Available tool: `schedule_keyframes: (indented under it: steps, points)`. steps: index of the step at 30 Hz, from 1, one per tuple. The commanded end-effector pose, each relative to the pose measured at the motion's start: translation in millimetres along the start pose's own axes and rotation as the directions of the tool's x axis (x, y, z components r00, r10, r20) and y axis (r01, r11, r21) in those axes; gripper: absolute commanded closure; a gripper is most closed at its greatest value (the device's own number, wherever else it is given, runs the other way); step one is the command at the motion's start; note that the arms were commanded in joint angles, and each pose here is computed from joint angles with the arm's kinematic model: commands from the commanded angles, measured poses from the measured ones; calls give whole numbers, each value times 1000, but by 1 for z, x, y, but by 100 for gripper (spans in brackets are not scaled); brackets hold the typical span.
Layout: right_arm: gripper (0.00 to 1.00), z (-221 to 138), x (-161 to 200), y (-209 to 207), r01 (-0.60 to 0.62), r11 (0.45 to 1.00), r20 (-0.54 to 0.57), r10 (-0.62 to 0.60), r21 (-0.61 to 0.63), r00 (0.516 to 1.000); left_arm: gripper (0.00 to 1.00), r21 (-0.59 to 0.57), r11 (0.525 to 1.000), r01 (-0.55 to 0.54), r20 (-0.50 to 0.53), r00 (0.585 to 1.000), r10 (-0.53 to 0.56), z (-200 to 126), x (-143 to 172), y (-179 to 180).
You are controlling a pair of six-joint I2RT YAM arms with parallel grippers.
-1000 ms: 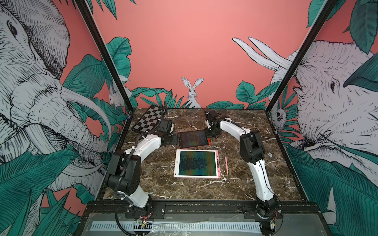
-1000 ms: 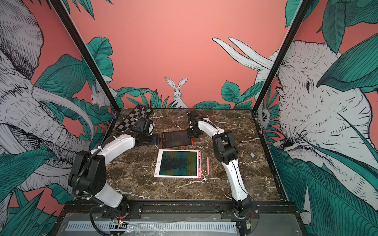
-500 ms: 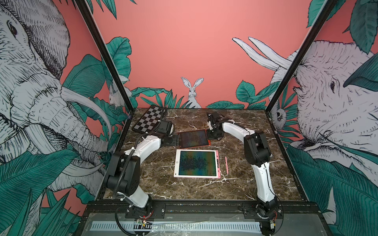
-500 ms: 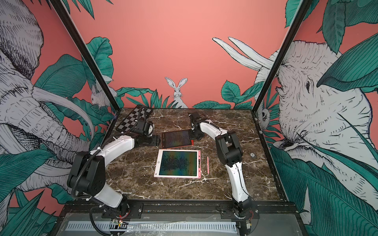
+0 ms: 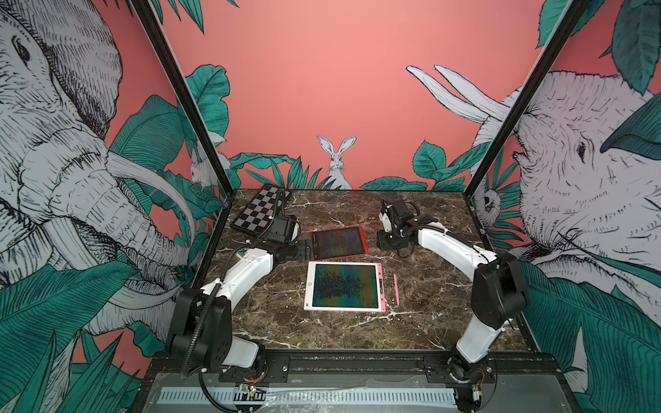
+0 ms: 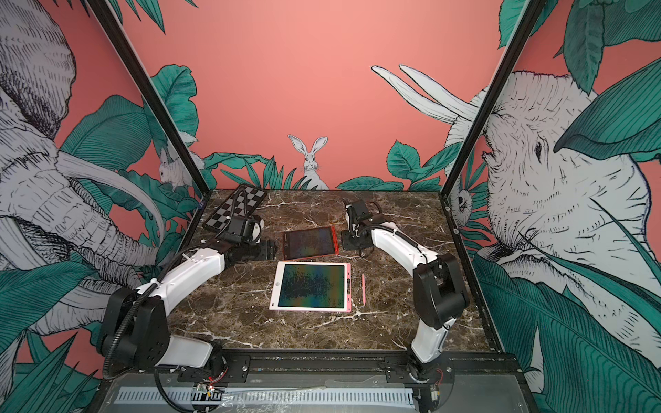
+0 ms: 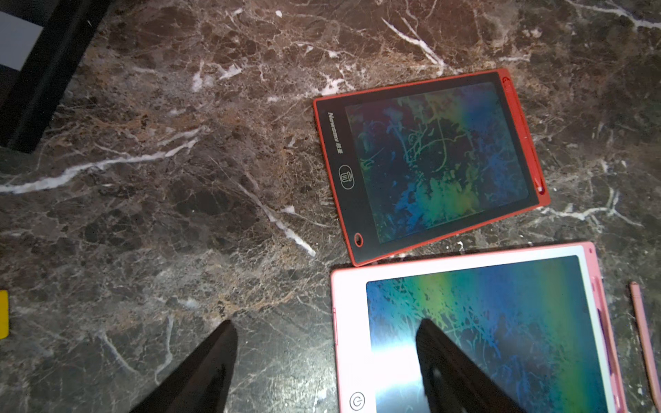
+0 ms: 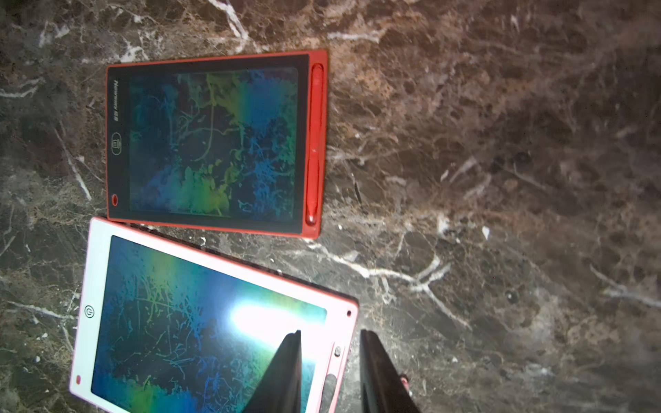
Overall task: Place the stylus back onto the writing tablet
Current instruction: Place the stylus on the writing tablet, then pick up the stylus from the center of the board.
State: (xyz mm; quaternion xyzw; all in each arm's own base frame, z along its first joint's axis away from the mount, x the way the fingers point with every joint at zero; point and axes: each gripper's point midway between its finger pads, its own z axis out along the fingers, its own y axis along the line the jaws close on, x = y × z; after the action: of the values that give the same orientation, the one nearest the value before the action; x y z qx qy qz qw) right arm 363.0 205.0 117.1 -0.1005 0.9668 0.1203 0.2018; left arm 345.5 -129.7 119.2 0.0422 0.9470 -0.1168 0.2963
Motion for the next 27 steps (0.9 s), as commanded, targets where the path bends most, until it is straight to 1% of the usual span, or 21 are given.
schedule_keyframes:
  steps: [1,2,3,8,9,10,14,19,23,27]
  points:
    - [61,-8,29,-14,-38,998,-21,40,51,999,10,15,1000,22,-12,1000,-21,-8,15,0]
    - [58,-7,41,-20,-44,996,-46,48,76,998,9,16,1000,23,-14,1000,-23,-9,19,1]
    - [56,-16,46,-23,-50,995,-40,53,84,998,8,20,999,28,-17,999,-27,-10,22,1]
    - [46,-30,90,-37,-77,990,-104,90,122,991,7,56,997,58,-32,998,-56,-10,39,-1]
    - [46,-31,99,-40,-82,988,-120,97,130,988,6,64,996,61,-37,998,-59,-10,42,-3]
    - [44,-32,107,-42,-84,987,-138,103,138,985,1,68,996,65,-38,997,-62,-10,44,-3]
    - [42,-34,136,-52,-95,981,-199,128,168,972,1,92,994,59,-45,997,-55,-10,50,-7]
    - [42,-22,160,-55,-108,980,-253,149,169,956,1,112,993,41,-63,997,-34,-10,56,-10]
    - [46,-8,170,-53,-118,981,-291,159,156,943,1,115,993,32,-87,996,-22,-10,66,-10]
    - [51,-1,168,-51,-114,981,-296,157,155,942,1,101,995,25,-110,994,-14,-10,78,-5]
